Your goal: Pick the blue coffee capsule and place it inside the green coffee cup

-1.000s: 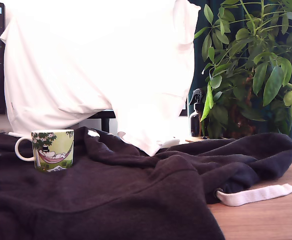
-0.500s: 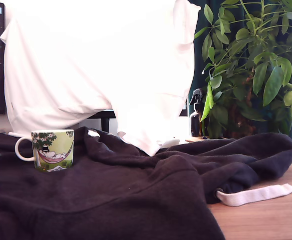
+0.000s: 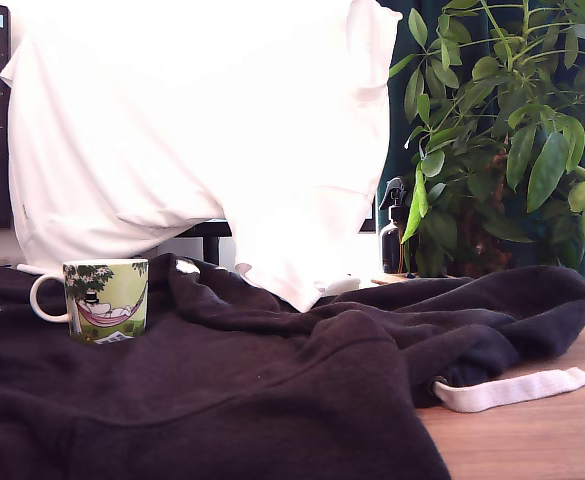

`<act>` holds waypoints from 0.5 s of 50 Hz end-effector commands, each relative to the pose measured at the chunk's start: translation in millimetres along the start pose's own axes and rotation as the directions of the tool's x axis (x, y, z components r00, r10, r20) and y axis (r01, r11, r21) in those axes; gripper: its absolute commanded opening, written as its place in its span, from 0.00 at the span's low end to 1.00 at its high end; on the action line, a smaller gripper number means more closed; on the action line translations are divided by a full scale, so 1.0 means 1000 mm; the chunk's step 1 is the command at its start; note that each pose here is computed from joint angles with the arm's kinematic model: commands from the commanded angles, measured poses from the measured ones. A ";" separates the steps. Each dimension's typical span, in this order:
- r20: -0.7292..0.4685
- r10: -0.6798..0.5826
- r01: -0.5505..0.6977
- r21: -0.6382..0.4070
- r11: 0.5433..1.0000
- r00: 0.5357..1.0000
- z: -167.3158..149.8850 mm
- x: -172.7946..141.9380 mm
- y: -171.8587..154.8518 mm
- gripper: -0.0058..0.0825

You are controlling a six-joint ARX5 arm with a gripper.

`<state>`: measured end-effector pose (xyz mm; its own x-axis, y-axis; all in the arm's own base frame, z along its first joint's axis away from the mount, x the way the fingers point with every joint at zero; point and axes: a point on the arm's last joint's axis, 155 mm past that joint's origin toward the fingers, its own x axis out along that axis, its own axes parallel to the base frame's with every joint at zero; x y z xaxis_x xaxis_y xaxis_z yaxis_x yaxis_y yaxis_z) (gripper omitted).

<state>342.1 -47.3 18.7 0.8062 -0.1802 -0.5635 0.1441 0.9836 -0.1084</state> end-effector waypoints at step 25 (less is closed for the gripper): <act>0.117 -0.047 0.045 0.020 0.999 0.992 0.040 -0.024 -0.014 0.27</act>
<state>342.1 -53.5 52.3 0.8423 -0.2131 -0.4951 0.1786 0.9770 -0.1166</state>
